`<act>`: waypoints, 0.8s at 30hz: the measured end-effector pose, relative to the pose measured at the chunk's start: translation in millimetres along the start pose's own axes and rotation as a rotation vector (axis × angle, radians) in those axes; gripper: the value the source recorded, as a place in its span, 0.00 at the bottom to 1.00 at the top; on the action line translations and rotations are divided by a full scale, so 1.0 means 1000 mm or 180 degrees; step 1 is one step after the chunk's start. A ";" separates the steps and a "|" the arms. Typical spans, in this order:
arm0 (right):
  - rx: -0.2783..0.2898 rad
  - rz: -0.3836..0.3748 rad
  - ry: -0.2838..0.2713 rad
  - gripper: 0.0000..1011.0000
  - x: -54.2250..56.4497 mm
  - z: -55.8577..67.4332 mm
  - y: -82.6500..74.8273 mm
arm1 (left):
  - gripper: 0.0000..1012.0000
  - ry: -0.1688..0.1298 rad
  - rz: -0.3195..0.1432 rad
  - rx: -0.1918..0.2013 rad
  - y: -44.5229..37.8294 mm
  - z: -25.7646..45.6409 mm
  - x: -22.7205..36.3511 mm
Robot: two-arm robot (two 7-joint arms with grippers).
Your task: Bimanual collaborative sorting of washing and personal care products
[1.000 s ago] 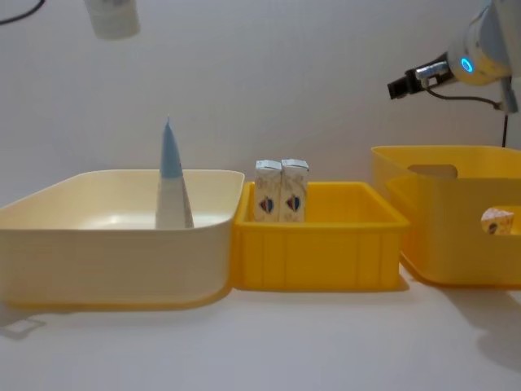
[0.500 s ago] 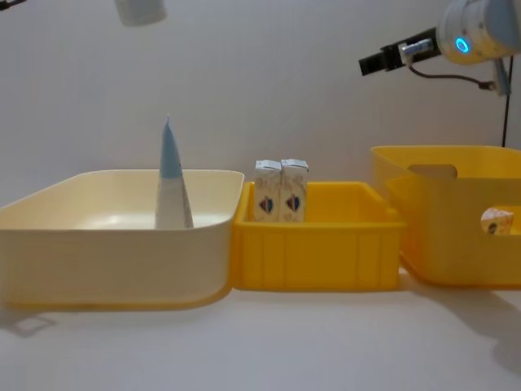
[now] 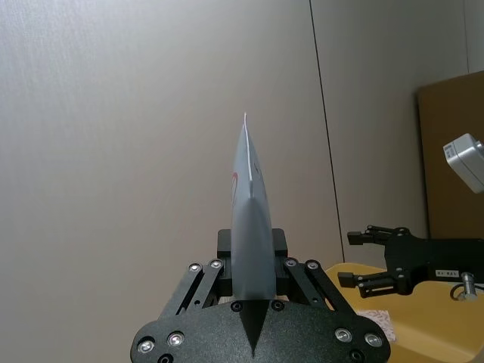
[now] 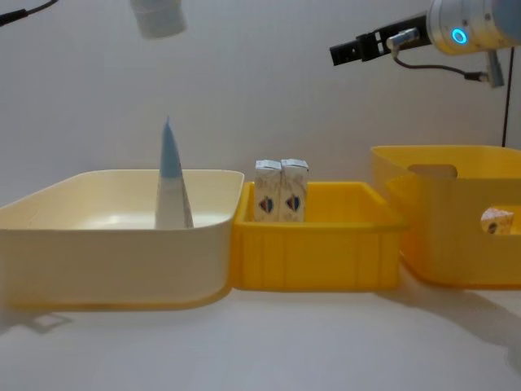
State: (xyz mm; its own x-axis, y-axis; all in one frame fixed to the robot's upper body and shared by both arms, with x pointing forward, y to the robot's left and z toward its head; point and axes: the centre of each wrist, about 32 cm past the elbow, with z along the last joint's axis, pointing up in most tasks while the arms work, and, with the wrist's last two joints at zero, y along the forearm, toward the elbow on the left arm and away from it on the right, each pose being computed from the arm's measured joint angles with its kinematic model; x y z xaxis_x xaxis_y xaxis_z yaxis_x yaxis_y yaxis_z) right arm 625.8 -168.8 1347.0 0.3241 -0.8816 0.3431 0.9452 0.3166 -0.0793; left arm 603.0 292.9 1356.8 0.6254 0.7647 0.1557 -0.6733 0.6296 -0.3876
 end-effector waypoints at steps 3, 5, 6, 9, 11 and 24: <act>0.0022 0.0069 -0.0064 0.99 -0.002 -0.002 0.002 | 0.27 0.0024 -0.0023 0.0023 -0.0016 -0.0002 0.0000; 0.0032 0.0115 -0.0099 0.99 -0.004 -0.002 0.003 | 0.27 0.0031 -0.0030 0.0033 -0.0019 -0.0002 -0.0001; 0.0032 0.0115 -0.0099 0.99 -0.004 -0.002 0.003 | 0.27 0.0036 -0.0032 0.0037 -0.0021 -0.0002 -0.0002; 0.0053 0.0198 -0.0132 0.99 -0.005 -0.003 0.005 | 0.27 0.0047 -0.0040 0.0056 -0.0019 -0.0002 -0.0003; 0.0068 0.0275 -0.0156 0.99 -0.006 -0.003 0.006 | 0.27 0.0051 -0.0047 0.0063 -0.0019 0.0004 -0.0005; 0.0159 0.0804 -0.0265 0.99 -0.008 0.000 0.018 | 0.27 0.0046 -0.0010 0.0140 0.0035 -0.0012 -0.0014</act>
State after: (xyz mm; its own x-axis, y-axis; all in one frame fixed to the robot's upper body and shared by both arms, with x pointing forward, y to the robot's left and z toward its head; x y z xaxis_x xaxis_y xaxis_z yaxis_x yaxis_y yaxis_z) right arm 640.5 -156.1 1342.7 0.5432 -0.7413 0.3942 0.8310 0.5417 -0.1265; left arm 600.3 293.8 1354.1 0.6330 0.7607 0.1435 -0.6878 0.6377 -0.3467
